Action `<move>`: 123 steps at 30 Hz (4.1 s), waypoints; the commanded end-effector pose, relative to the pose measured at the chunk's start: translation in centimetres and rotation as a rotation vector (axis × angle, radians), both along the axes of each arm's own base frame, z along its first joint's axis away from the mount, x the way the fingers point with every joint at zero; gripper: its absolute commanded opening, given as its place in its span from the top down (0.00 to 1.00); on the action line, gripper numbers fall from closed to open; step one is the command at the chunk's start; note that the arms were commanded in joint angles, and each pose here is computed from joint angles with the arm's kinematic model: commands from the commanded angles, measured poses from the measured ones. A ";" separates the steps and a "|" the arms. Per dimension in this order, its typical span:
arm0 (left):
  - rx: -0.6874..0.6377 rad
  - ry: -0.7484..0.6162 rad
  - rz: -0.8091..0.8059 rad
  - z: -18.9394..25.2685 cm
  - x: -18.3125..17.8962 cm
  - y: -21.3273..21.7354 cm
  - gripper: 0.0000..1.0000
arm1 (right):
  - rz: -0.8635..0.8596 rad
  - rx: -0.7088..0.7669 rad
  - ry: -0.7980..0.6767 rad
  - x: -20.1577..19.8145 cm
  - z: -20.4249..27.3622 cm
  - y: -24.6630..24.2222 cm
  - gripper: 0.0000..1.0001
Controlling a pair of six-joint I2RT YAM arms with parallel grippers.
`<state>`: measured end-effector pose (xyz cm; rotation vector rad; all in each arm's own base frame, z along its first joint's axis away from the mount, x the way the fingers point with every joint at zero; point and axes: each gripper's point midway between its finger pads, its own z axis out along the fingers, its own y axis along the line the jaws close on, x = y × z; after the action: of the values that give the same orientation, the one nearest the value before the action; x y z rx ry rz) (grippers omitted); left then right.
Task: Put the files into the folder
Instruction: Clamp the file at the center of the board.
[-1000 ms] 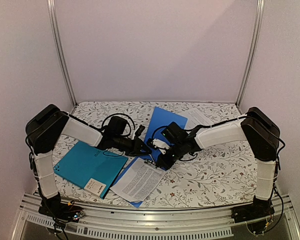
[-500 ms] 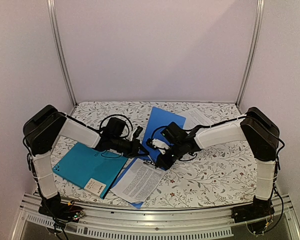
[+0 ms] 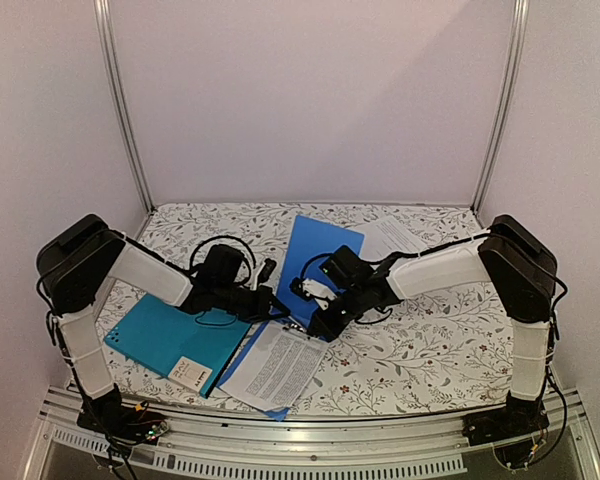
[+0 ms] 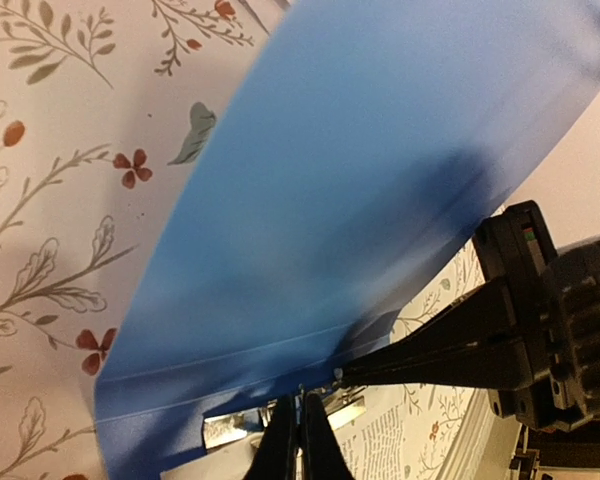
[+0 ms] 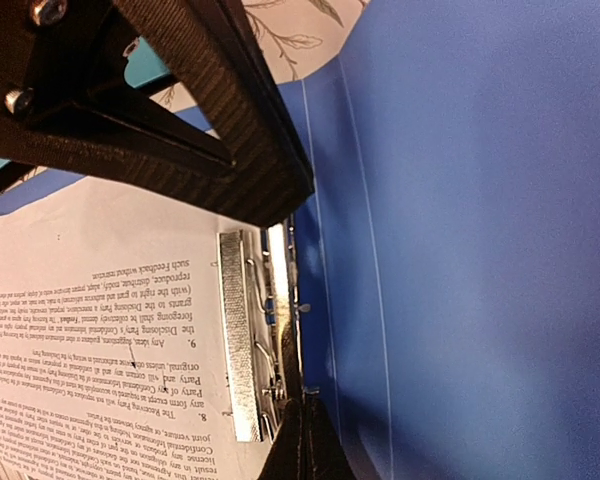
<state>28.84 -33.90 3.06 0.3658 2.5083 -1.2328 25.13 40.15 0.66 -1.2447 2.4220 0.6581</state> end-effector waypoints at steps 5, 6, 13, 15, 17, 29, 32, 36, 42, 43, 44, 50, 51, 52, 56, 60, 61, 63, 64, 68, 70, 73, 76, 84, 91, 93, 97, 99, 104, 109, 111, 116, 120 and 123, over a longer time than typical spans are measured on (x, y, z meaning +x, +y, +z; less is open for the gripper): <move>0.240 0.171 0.027 -7.1 -5.0 4.8 1.00 | -0.049 -0.412 0.221 -5.6 -9.3 -9.3 1.00; 0.252 0.179 0.028 -7.4 -5.2 5.0 1.00 | -0.051 -0.412 0.221 -5.5 -9.3 -9.3 1.00; 0.323 0.229 0.018 -9.2 -6.7 6.4 1.00 | -0.059 -0.416 0.218 -5.3 -9.2 -9.3 1.00; 0.341 0.242 0.016 -9.7 -7.1 6.7 1.00 | -0.059 -0.418 0.214 -5.3 -9.2 -9.2 1.00; 0.360 0.254 0.012 -10.1 -7.4 7.0 1.00 | -0.060 -0.421 0.215 -5.3 -9.2 -9.3 1.00; 0.509 0.255 0.013 -12.0 -7.8 9.4 1.00 | -0.056 -0.422 0.216 -5.2 -9.1 -9.2 1.00; 0.536 0.227 0.014 -11.9 -7.1 9.5 1.00 | -0.048 -0.420 0.212 -5.2 -9.1 -9.0 1.00; 0.561 0.188 0.017 -11.6 -6.0 9.3 1.00 | -0.025 -0.417 0.206 -5.5 -9.1 -8.7 1.00; 0.645 0.136 -0.006 -11.6 -4.9 9.0 1.00 | 0.047 -0.414 0.179 -6.1 -8.9 -8.1 1.00; 0.672 0.129 -0.020 -11.7 -4.9 8.9 1.00 | 0.051 -0.413 0.175 -6.1 -8.7 -8.1 1.00; 0.699 0.119 -0.031 -11.7 -4.8 8.8 1.00 | 0.053 -0.414 0.171 -6.1 -8.7 -8.1 1.00; 0.797 0.114 -0.066 -12.8 -5.6 9.1 1.00 | 0.058 -0.412 0.166 -6.0 -8.6 -8.1 1.00; 0.806 0.116 -0.070 -12.9 -5.7 9.2 1.00 | 0.058 -0.412 0.168 -6.0 -8.6 -8.1 1.00; 0.814 0.117 -0.073 -13.1 -5.8 9.3 1.00 | 0.061 -0.412 0.167 -6.1 -8.6 -8.0 1.00; 0.821 0.122 -0.087 -13.8 -6.2 9.5 1.00 | 0.064 -0.406 0.166 -6.1 -8.6 -7.9 1.00; 0.810 0.117 -0.089 -14.5 -6.2 9.3 1.00 | 0.067 -0.404 0.168 -6.1 -8.6 -7.8 1.00; 0.802 0.109 -0.091 -14.6 -6.0 9.1 1.00 | 0.068 -0.404 0.169 -6.1 -8.6 -7.8 1.00; 0.791 0.102 -0.090 -14.9 -5.8 9.0 1.00 | 0.068 -0.407 0.171 -6.2 -8.7 -7.9 1.00; 0.782 0.103 -0.095 -15.1 -5.8 8.9 1.00 | 0.071 -0.409 0.170 -6.3 -8.7 -7.9 1.00; 0.739 0.108 -0.094 -15.5 -5.6 8.5 1.00 | 0.071 -0.407 0.169 -6.2 -8.7 -7.9 1.00; 0.723 0.095 -0.087 -15.2 -5.3 8.3 1.00 | 0.076 -0.407 0.165 -6.3 -8.7 -7.8 1.00; 0.699 0.064 -0.081 -14.1 -4.4 7.6 1.00 | 0.091 -0.410 0.163 -6.5 -8.9 -7.7 1.00; 0.655 0.022 -0.085 -12.7 -3.2 6.1 1.00 | 0.111 -0.403 0.159 -6.7 -8.8 -7.4 1.00; 0.552 -0.062 -0.106 -8.8 -0.5 2.5 1.00 | 0.126 -0.411 0.147 -6.6 -8.4 -7.4 1.00; 0.485 -0.088 -0.115 -6.5 0.1 1.0 1.00 | 0.128 -0.411 0.149 -6.6 -8.4 -7.4 1.00; 0.467 -0.089 -0.119 -6.0 0.0 0.8 1.00 | 0.128 -0.411 0.150 -6.7 -8.5 -7.4 1.00; 0.411 -0.094 -0.130 -4.7 -0.2 0.0 1.00 | 0.127 -0.415 0.154 -6.7 -8.6 -7.4 1.00; 0.394 -0.092 -0.131 -4.3 -0.2 -0.3 1.00 | 0.129 -0.413 0.157 -6.7 -8.7 -7.3 1.00; 0.392 -0.087 -0.131 -4.3 -0.1 -0.4 1.00 | 0.125 -0.416 0.157 -6.8 -8.7 -7.4 1.00; 0.378 -0.088 -0.127 -4.1 -0.2 -0.4 0.97 | 0.124 -0.420 0.159 -6.8 -8.7 -7.5 1.00; 0.368 -0.095 -0.125 -3.6 -0.2 -0.5 0.93 | 0.123 -0.421 0.160 -6.8 -8.8 -7.5 1.00; 0.354 -0.112 -0.119 -2.5 0.0 -0.5 0.86 | 0.121 -0.424 0.161 -6.7 -8.9 -7.5 1.00; 0.348 -0.112 -0.118 -2.3 0.0 -0.4 0.84 | 0.115 -0.431 0.159 -6.6 -8.9 -7.6 1.00; 0.346 -0.112 -0.112 -2.1 0.1 -0.3 0.80 | 0.107 -0.443 0.154 -6.5 -9.0 -7.8 1.00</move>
<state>30.26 -35.25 1.82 0.6364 2.5674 -0.7990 25.86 39.79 0.70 -1.3170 2.3889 0.4798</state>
